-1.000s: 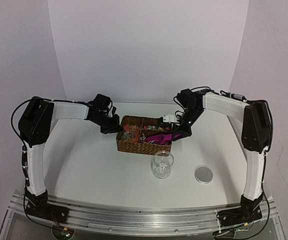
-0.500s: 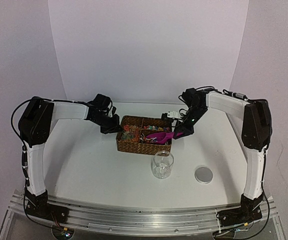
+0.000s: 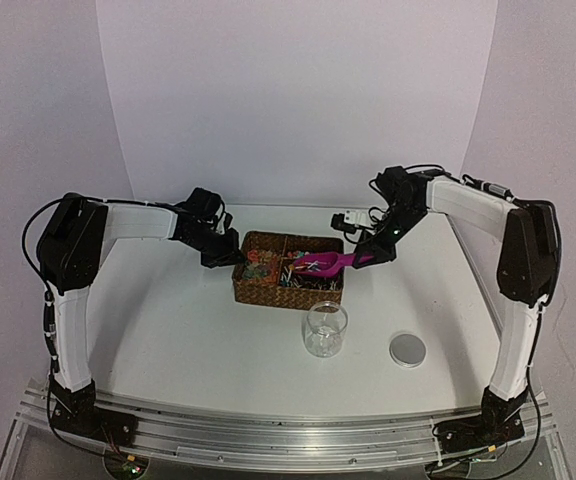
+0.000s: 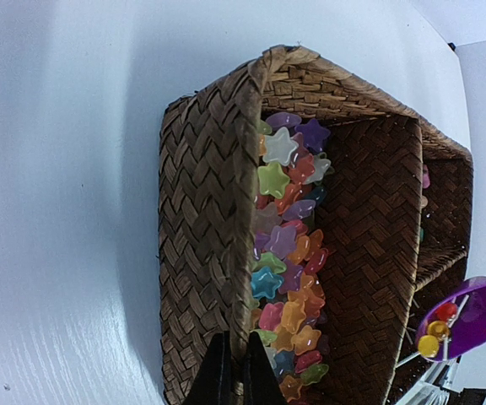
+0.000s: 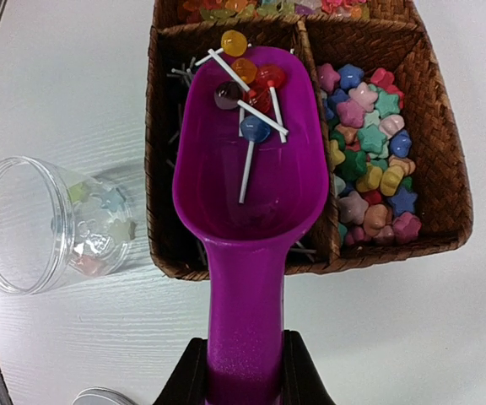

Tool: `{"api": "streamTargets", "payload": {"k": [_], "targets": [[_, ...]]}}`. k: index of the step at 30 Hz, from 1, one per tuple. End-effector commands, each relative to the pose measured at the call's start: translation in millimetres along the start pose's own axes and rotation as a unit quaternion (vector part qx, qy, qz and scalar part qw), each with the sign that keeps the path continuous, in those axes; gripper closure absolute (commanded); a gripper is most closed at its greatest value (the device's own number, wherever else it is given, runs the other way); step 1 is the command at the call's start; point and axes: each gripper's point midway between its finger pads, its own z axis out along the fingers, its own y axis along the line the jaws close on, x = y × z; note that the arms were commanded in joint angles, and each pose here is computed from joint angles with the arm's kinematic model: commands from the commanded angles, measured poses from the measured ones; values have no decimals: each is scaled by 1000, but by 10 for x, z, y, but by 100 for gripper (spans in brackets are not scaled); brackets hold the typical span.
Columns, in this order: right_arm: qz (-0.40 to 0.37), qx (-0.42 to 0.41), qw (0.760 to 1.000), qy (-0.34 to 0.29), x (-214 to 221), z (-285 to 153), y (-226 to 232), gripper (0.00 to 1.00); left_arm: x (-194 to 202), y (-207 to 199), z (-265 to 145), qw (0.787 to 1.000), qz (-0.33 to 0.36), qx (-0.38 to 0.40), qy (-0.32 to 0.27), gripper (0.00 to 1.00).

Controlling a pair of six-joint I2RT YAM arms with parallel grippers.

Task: Pack the candies
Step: Scoop the fake candies from the storage box, then place the fake candies in the packing bottle.

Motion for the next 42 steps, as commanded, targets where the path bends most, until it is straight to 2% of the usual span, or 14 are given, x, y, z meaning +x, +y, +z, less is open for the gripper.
{"api": "streamTargets", "payload": {"k": [1,9,14,18,26,37,42], "targets": [[-7,16,999,-42,-201,-329,75,100,137,197,-27,999,-34,-33,27,100],[4,19,999,-29,-80,-324,83,100,147,197,-30,998,-35,-32,28,100],[-8,32,999,-39,-131,-466,103,100,148,199,-34,998,-35,-33,27,100],[-31,40,997,-65,-251,-684,226,100,143,199,-32,998,-35,-33,27,100],[-92,31,993,-68,-166,-967,718,100,164,210,-28,998,-39,-33,29,100],[-132,4,991,31,359,-969,1233,100,198,220,-5,998,-45,-33,35,100],[-181,18,980,81,332,-791,1225,100,212,218,10,998,-47,-32,38,100]]}}
